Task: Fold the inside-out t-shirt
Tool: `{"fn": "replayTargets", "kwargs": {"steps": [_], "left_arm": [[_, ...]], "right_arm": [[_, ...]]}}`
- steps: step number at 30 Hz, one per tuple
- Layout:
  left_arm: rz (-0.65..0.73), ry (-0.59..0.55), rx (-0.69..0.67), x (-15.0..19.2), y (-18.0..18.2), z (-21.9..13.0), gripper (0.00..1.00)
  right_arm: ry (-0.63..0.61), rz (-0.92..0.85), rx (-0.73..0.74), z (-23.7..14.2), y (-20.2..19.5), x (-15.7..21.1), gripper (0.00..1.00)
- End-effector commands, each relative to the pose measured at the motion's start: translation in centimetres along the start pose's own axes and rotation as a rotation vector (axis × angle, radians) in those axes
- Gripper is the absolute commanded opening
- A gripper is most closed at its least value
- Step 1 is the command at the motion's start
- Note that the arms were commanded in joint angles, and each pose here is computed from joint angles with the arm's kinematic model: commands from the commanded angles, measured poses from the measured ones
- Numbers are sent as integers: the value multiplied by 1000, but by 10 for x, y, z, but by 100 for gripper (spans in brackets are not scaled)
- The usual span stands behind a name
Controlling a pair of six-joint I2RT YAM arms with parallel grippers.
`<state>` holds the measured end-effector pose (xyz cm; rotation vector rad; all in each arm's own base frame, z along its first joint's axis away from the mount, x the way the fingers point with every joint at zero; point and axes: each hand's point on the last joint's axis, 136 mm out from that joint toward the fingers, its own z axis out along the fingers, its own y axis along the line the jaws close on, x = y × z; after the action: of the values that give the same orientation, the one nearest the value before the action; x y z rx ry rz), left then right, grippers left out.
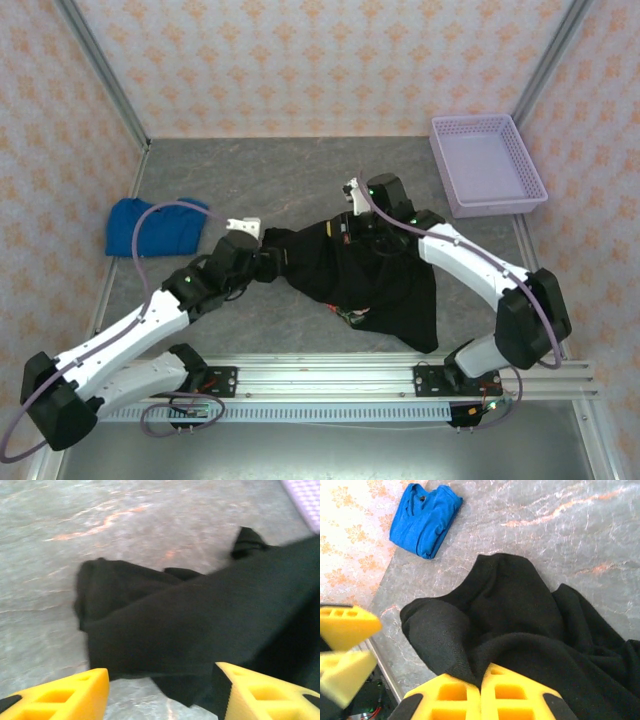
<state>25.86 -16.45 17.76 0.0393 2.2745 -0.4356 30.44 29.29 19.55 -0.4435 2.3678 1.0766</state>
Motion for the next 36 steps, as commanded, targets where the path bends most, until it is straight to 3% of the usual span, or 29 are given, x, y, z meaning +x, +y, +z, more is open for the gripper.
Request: {"fn": "replayTargets", "kwargs": {"steps": [1, 8, 12, 14, 16, 18, 19, 20, 22, 23, 26, 28, 30, 33, 36], "left_arm": [[81, -26, 120, 7, -35, 7, 59], [292, 76, 100, 24, -74, 49, 63], [344, 36, -85, 11, -57, 78, 63], [361, 25, -101, 6, -59, 94, 62], [362, 28, -107, 3, -60, 109, 52], [343, 37, -71, 1, -64, 121, 34], [329, 43, -33, -1, -69, 123, 22], [314, 52, 23, -3, -77, 121, 1], [278, 71, 163, -8, -94, 106, 0], [251, 100, 275, -8, -108, 92, 0], [119, 142, 526, -14, -133, 49, 0], [66, 166, 562, -16, -134, 33, 0], [38, 184, 575, -17, -134, 21, 0], [14, 197, 577, -19, -133, 14, 0], [11, 207, 574, -21, -133, 11, 0]], "right_arm": [[27, 73, -53, 0, 11, -3, 0], [21, 98, -36, -3, 5, -3, 0], [16, 107, -31, -7, 1, 0, 0], [13, 108, -29, -9, 0, 1, 0], [9, 110, -26, -13, -3, 2, 0], [2, 111, -16, -19, -8, 2, 0], [-5, 115, -8, -23, -12, 2, 0], [-12, 114, 17, -29, -17, 2, 0], [-31, 79, 180, -44, -39, 1, 0], [-41, 71, 335, -56, -62, 1, 2], [-92, 17, 714, -91, -108, 0, 15], [-95, -65, 789, -94, -105, 3, 27], [-112, -161, 733, -87, -83, 10, 37], [-138, -244, 501, -72, -40, 28, 48], [-151, -292, 378, -66, -14, 49, 57]]}}
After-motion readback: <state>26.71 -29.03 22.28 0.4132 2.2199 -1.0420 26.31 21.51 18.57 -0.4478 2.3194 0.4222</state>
